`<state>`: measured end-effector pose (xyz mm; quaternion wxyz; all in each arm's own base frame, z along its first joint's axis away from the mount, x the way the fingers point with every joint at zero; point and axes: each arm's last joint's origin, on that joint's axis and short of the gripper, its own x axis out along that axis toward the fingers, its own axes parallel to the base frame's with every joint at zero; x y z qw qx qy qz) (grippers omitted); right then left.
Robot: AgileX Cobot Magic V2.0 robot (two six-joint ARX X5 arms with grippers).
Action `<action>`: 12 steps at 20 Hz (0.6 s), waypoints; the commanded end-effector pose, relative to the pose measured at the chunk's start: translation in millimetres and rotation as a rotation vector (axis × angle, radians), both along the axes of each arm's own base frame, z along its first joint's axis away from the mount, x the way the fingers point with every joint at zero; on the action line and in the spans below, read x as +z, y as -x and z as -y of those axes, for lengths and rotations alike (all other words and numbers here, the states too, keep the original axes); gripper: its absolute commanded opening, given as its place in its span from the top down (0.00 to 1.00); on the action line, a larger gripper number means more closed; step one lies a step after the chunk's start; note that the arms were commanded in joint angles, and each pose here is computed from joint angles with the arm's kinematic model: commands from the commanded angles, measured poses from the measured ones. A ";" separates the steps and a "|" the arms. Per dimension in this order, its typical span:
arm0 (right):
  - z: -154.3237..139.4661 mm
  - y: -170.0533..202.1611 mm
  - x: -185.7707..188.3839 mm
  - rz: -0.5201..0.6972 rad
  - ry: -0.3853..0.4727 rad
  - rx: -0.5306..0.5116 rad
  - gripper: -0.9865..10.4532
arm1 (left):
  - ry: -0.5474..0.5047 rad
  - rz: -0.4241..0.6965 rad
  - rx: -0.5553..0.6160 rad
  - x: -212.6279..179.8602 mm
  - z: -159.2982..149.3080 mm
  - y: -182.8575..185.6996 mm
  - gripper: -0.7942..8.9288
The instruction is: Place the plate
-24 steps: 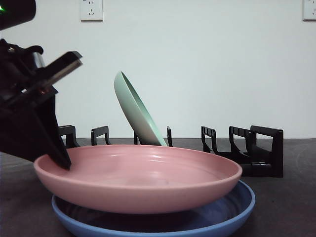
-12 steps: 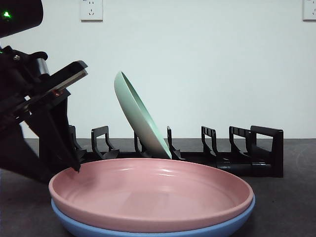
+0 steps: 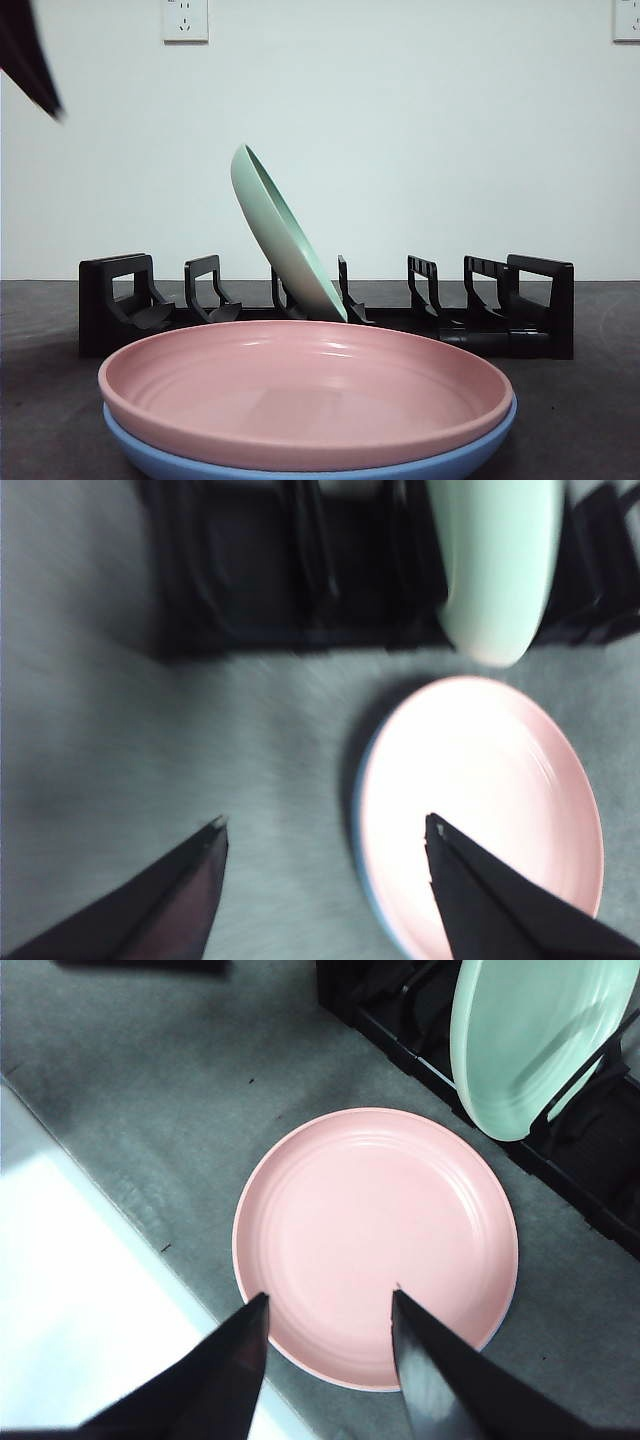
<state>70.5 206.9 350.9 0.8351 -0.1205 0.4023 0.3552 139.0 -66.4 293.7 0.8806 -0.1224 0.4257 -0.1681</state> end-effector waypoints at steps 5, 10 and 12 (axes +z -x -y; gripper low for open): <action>-2.9 2.2 5.1 0.005 -0.022 0.003 0.74 | -0.079 0.140 0.024 31.5 -39.3 60.5 0.60; -13.5 -22.7 16.9 0.070 -0.183 0.003 0.67 | -0.060 0.110 0.063 28.5 -47.1 83.7 0.60; -16.6 -45.3 21.2 0.039 -0.222 -0.023 0.67 | -0.057 0.108 0.066 28.5 -47.1 83.9 0.60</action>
